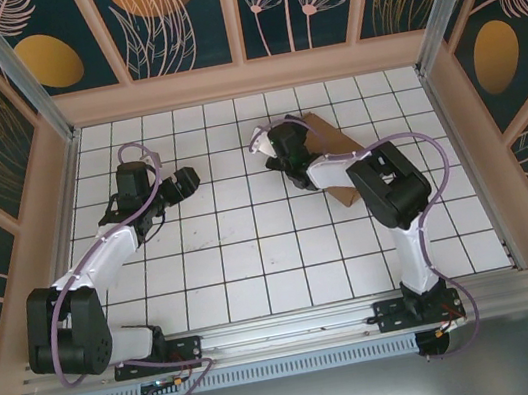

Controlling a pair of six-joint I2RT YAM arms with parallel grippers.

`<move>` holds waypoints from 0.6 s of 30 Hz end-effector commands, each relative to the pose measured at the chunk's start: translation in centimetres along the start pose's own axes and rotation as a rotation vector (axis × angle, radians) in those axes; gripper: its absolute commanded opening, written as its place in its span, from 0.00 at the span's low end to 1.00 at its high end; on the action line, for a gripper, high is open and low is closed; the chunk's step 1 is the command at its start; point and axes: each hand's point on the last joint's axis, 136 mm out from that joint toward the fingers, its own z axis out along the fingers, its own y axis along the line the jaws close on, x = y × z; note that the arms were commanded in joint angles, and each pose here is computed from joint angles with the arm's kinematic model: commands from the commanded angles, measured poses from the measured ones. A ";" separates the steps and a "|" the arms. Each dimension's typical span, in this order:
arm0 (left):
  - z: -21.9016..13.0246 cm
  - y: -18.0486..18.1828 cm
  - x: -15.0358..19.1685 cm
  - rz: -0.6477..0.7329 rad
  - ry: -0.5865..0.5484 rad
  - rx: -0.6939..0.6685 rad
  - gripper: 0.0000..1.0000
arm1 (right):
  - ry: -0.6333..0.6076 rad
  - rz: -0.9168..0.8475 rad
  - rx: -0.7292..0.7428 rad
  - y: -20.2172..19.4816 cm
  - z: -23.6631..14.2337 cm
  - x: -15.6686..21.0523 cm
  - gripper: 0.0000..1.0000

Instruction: Fold the paper box

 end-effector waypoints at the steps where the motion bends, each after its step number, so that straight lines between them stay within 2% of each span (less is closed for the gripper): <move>1: 0.1 -0.1 -0.3 0.016 -0.008 0.018 0.88 | -0.018 0.078 -0.060 1.6 0.4 0.4 0.99; 4: 0.1 -0.2 -0.3 0.021 -0.003 0.021 0.89 | -0.063 0.109 -0.126 2.4 -0.2 -0.5 0.99; 8: 0.1 -0.2 -0.4 0.025 -0.006 0.021 0.89 | -0.190 0.198 -0.307 3.8 -2.6 -2.9 0.99; 11: 0.1 -0.2 -0.6 0.028 -0.015 0.022 0.89 | -0.268 0.307 -0.391 3.2 -4.4 -4.2 0.99; 13: 0.1 -0.2 -0.7 0.034 -0.025 0.019 0.89 | -0.353 0.400 -0.394 1.7 -6.4 -5.4 0.99; 14: 0.0 0.2 -1.0 0.031 -0.041 -0.003 0.91 | -0.405 0.476 -0.369 -0.5 -7.4 -5.3 0.99; 16: -0.6 2.3 -2.0 0.011 -0.117 -0.124 0.93 | -0.509 0.625 -0.345 -3.9 -9.6 -5.2 0.99; 18: -1.8 3.2 -3.0 0.036 -0.211 -0.177 0.94 | -0.587 0.767 -0.318 -7.3 -11.6 -3.9 0.98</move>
